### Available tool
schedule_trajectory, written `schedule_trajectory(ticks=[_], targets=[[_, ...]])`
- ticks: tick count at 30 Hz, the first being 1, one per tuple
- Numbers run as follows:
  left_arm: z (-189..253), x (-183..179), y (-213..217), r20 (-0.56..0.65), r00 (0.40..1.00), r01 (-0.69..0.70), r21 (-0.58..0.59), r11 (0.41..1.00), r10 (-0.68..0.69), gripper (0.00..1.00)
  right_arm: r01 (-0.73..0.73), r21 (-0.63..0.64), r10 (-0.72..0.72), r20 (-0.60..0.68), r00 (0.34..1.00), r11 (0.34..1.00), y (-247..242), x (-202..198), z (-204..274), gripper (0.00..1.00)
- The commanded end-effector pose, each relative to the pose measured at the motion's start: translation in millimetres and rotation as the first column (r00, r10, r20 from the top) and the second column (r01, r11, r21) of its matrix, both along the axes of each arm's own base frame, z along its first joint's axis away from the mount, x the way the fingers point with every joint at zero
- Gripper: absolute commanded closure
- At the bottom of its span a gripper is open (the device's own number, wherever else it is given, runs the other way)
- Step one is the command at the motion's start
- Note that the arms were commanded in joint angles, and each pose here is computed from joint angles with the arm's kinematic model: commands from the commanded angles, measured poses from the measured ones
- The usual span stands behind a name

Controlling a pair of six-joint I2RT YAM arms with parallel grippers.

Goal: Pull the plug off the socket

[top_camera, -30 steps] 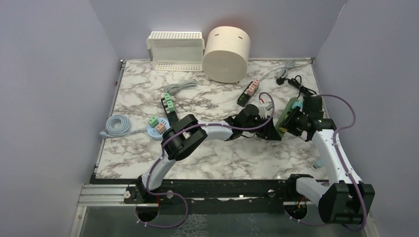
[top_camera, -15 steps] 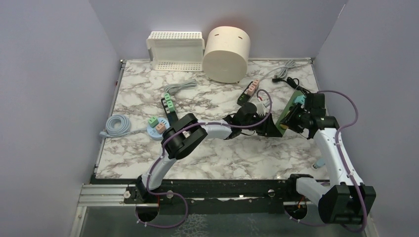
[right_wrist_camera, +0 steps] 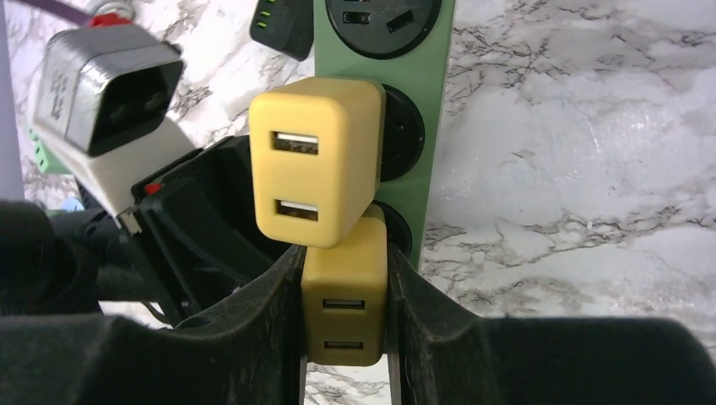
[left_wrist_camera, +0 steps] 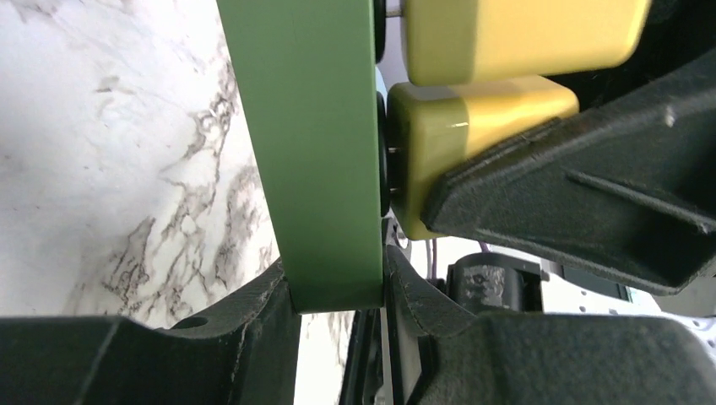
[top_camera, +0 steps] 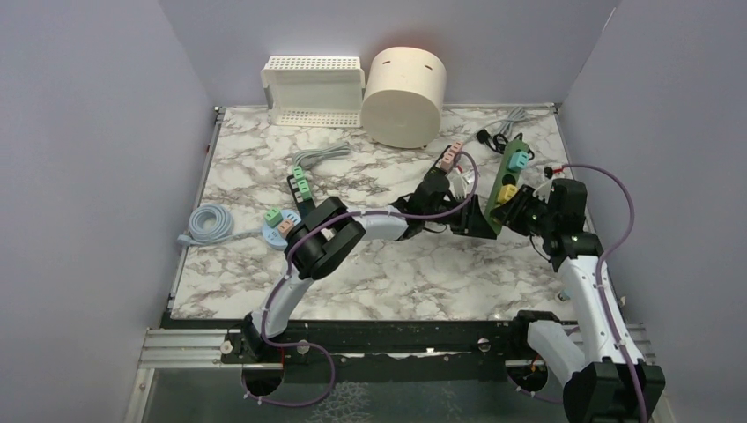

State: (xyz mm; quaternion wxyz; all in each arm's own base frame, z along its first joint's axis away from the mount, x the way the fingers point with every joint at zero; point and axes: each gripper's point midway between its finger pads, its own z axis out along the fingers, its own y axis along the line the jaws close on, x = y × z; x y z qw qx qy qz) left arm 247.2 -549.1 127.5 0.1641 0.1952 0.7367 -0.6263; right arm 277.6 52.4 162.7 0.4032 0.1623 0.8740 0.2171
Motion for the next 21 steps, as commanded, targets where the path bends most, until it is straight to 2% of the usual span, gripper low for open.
schedule_trajectory(ticks=[1,8,13,21], targets=[[7,16,-6,0.068,0.998,0.018,-0.025,1.000,-0.016,1.00,-0.394,0.142,0.356,0.233,0.905,0.908,69,-27,55,0.99],[27,16,3,0.140,0.985,0.117,-0.077,0.990,-0.105,1.00,-0.313,0.010,0.306,0.168,0.937,0.950,46,-26,30,0.99],[26,29,10,0.131,0.989,0.082,-0.073,0.994,-0.072,1.00,-0.084,-0.136,0.097,0.091,0.991,0.987,1,-19,25,0.99],[23,39,9,0.116,0.992,0.058,-0.072,0.996,-0.050,1.00,-0.058,-0.142,0.073,0.102,0.992,0.988,-3,-11,47,0.99]])
